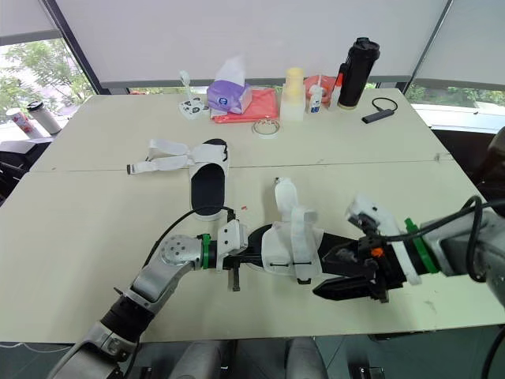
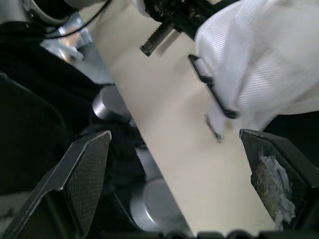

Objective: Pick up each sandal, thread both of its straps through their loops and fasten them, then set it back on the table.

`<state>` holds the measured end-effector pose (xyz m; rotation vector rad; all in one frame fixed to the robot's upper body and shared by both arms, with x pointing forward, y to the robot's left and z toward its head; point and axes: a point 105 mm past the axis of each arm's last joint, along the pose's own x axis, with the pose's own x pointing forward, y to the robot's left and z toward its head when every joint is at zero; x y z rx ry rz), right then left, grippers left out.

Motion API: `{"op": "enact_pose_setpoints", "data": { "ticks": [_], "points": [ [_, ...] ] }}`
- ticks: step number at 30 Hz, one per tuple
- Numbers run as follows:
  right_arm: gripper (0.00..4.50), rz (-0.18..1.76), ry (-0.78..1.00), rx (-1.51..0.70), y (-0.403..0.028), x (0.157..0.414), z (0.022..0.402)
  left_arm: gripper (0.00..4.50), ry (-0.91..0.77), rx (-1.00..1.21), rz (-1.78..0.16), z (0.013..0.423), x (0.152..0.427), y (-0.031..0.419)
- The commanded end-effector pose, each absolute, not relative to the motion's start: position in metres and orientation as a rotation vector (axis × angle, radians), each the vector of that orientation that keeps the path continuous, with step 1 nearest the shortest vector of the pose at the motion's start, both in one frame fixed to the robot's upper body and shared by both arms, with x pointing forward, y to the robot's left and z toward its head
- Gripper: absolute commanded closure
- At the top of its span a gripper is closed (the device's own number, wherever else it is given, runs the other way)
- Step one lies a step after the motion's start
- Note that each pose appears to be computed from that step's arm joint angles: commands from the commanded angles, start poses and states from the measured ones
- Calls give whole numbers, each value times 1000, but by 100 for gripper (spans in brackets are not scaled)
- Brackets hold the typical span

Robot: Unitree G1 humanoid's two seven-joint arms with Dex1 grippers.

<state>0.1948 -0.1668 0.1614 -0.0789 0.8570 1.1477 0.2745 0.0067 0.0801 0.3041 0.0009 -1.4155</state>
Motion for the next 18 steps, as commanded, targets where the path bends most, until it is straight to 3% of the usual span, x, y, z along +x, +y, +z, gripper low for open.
{"op": "enact_pose_setpoints", "data": {
  "ticks": [1, 18],
  "points": [
    [6, 1087, 835, -69, -163, 191, 148, 450, 39, 307, -1440, 71, 269, 5],
    [6, 996, 766, 92, -146, 209, 121, 450, 44, 309, -1438, 71, 269, 6]
  ]
}}
